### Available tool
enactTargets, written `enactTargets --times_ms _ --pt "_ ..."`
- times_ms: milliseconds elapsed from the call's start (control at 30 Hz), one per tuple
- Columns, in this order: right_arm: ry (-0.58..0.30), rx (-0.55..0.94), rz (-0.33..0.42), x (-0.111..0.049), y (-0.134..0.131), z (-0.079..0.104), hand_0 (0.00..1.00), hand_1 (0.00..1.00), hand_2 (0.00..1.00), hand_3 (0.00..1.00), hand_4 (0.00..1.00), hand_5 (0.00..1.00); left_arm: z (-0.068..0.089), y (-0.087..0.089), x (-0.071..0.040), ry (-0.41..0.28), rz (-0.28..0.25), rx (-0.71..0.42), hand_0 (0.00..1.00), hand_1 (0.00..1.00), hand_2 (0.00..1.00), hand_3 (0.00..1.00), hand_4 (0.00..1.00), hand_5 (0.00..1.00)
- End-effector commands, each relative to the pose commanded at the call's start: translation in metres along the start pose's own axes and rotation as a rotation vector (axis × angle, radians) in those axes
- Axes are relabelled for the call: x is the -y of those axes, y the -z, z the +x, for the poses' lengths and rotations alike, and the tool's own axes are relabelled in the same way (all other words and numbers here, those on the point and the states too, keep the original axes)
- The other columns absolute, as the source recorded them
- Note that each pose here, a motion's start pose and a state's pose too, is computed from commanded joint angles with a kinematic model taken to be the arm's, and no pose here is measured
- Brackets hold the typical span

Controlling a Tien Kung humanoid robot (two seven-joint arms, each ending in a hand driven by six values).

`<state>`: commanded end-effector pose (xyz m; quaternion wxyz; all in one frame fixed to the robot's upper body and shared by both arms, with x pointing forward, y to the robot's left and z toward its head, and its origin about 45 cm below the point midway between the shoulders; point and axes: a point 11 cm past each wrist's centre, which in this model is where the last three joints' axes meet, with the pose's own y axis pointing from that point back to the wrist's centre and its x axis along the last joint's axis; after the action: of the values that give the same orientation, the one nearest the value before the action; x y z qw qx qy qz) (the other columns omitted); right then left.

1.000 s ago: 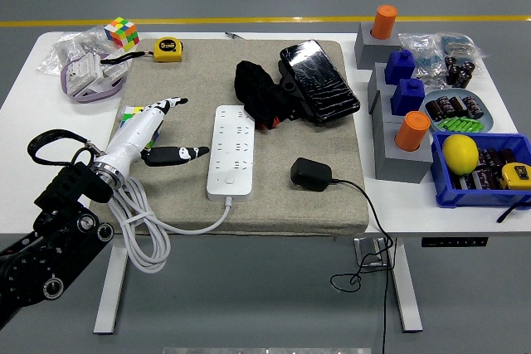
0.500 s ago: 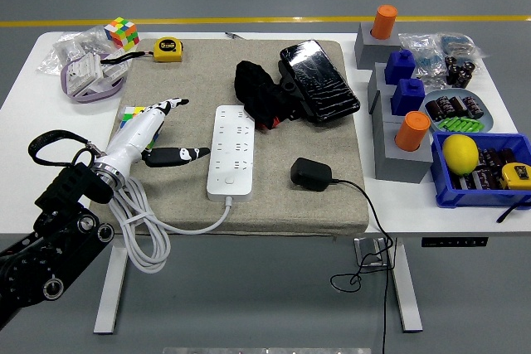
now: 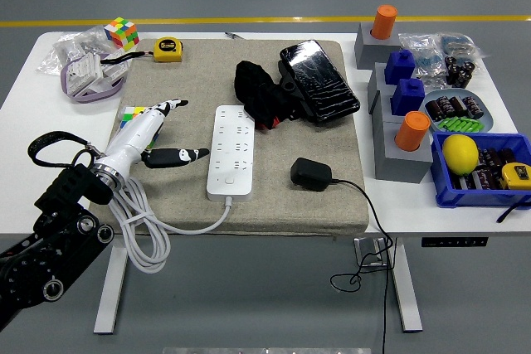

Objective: Pull the plug out and thorw away

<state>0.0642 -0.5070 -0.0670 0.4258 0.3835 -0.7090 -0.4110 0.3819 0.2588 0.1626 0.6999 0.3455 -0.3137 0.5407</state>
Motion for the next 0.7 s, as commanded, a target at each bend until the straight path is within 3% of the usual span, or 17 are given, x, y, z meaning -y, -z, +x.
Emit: enactTargets --times_ms 700 --pt "0.001 0.005 0.001 0.0001 0.0000 -0.0009 0.568 0.645 0.670 0.566 0.972 0.480 -0.0004 0.0007 -0.0002 0.000 0.004 -0.001 0.998 0.998 0.990 0.931 0.998 0.518"
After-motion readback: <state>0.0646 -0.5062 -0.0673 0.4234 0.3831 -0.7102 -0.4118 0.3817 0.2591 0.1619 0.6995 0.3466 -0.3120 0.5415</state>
